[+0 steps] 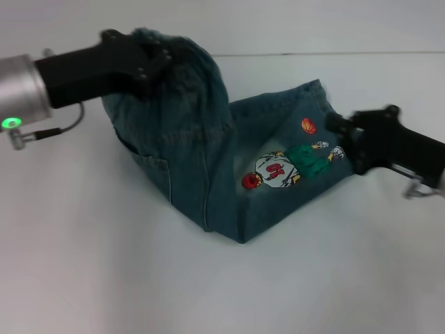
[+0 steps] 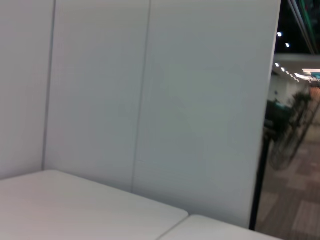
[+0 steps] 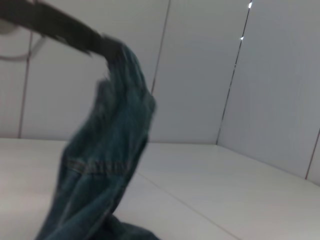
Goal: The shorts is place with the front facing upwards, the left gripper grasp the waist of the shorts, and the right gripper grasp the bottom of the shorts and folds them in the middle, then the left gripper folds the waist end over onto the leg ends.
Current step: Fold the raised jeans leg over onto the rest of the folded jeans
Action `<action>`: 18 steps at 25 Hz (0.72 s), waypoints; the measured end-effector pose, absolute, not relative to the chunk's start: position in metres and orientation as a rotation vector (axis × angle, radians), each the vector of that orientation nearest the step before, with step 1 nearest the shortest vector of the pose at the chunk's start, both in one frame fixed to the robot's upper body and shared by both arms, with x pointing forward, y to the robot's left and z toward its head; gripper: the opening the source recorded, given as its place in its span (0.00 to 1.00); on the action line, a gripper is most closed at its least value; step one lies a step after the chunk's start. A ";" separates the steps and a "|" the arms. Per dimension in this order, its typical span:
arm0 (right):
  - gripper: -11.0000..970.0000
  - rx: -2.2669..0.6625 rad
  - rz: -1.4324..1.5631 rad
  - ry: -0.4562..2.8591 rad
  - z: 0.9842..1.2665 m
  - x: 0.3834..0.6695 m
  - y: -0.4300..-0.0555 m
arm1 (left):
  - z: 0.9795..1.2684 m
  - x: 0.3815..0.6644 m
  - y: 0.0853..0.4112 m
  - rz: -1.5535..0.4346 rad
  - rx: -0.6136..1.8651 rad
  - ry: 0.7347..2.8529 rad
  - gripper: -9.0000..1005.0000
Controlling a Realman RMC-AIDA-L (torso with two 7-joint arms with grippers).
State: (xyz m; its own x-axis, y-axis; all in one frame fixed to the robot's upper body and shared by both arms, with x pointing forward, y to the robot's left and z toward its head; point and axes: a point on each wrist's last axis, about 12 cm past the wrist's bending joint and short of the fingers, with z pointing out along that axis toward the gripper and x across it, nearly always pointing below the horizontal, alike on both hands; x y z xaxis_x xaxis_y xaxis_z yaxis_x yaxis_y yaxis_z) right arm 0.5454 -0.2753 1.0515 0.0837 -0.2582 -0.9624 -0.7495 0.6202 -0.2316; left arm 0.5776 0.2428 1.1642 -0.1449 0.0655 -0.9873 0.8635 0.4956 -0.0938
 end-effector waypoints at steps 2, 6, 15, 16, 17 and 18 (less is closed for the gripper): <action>0.01 -0.913 0.474 1.484 1.057 0.532 -0.293 | 1.162 0.583 0.228 -0.852 0.857 1.584 0.03; 0.01 -0.973 0.514 1.489 1.060 0.507 -0.312 | 1.159 0.592 0.195 -0.860 0.919 1.587 0.03; 0.01 -1.165 0.621 1.532 1.048 0.491 -0.304 | 1.155 0.609 0.110 -0.924 1.004 1.575 0.03; 0.01 -1.182 0.629 1.534 1.047 0.492 -0.301 | 1.155 0.609 0.110 -0.924 1.004 1.575 0.03; 0.01 -1.194 0.636 1.535 1.046 0.492 -0.299 | 1.150 0.610 0.093 -0.907 0.999 1.575 0.03; 0.01 -1.204 0.644 1.534 1.046 0.493 -0.297 | 1.147 0.611 0.087 -0.894 0.983 1.571 0.03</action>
